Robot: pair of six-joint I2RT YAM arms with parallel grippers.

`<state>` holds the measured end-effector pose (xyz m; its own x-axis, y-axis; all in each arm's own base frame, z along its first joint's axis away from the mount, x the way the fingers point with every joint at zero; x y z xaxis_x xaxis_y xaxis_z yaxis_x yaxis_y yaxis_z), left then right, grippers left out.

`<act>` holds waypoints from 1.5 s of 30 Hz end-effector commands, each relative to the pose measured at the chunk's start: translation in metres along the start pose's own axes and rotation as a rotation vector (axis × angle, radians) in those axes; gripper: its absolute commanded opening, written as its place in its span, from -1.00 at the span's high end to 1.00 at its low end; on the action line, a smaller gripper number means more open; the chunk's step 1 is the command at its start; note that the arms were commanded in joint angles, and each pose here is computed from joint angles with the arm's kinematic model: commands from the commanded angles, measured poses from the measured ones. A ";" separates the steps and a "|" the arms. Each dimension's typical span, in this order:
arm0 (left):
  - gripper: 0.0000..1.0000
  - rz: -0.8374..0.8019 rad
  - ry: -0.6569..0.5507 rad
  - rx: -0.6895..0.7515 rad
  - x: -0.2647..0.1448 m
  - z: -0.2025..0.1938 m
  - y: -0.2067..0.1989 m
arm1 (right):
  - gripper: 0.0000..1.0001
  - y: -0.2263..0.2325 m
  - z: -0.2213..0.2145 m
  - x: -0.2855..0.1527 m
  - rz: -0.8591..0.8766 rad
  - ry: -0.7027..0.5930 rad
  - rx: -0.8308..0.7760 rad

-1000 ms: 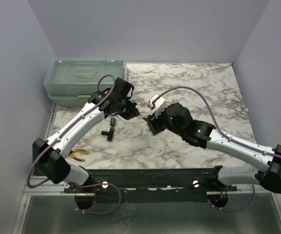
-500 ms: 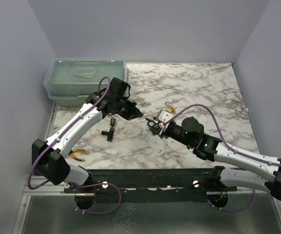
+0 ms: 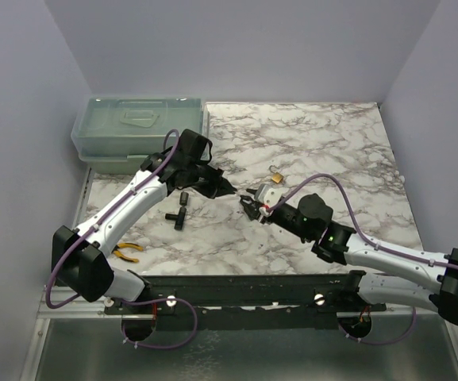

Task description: Unlock with the key

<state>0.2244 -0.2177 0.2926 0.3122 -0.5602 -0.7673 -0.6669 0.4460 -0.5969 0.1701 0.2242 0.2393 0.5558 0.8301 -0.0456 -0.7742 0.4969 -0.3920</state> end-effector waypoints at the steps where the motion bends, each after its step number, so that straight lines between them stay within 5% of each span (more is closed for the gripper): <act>1: 1.00 -0.051 0.051 -0.005 -0.009 -0.004 -0.003 | 0.21 0.000 0.002 0.003 -0.003 -0.044 -0.046; 14: 1.00 -0.071 0.082 -0.010 -0.008 -0.003 -0.005 | 0.33 -0.003 -0.007 0.004 -0.057 -0.007 -0.105; 27: 1.00 -0.077 0.090 -0.025 -0.004 -0.002 0.001 | 0.86 -0.004 -0.002 0.003 -0.061 -0.024 -0.082; 29: 0.64 -0.085 0.099 -0.021 -0.002 -0.002 0.001 | 0.98 -0.004 -0.002 0.003 -0.060 -0.023 -0.066; 32: -0.30 -0.115 0.097 -0.001 -0.002 -0.001 0.000 | 0.99 -0.003 0.000 0.001 -0.079 -0.027 -0.009; 35: -0.94 -0.129 0.061 0.038 -0.004 0.000 0.002 | 0.99 -0.005 0.001 -0.003 -0.153 -0.018 0.113; 45: -0.93 0.016 -0.118 0.297 0.014 0.016 0.020 | 0.99 -0.011 -0.009 -0.033 -0.551 0.231 0.590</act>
<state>0.2213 -0.2112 0.2786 0.3620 -0.5860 -0.7249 -0.5398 0.5023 -0.6755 0.1681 0.2048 0.2355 0.7923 0.6029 -0.0934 -0.6090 0.7906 -0.0632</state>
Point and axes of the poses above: each gripper's point midway between its finger pads, its own x axis out along the fingers, its own y axis along the line the jaws close on, z = x × y, the point moved 10 cm from there along -x, back along the fingers, and after that the axes turned 1 degree about x, right-handed, at the moved point
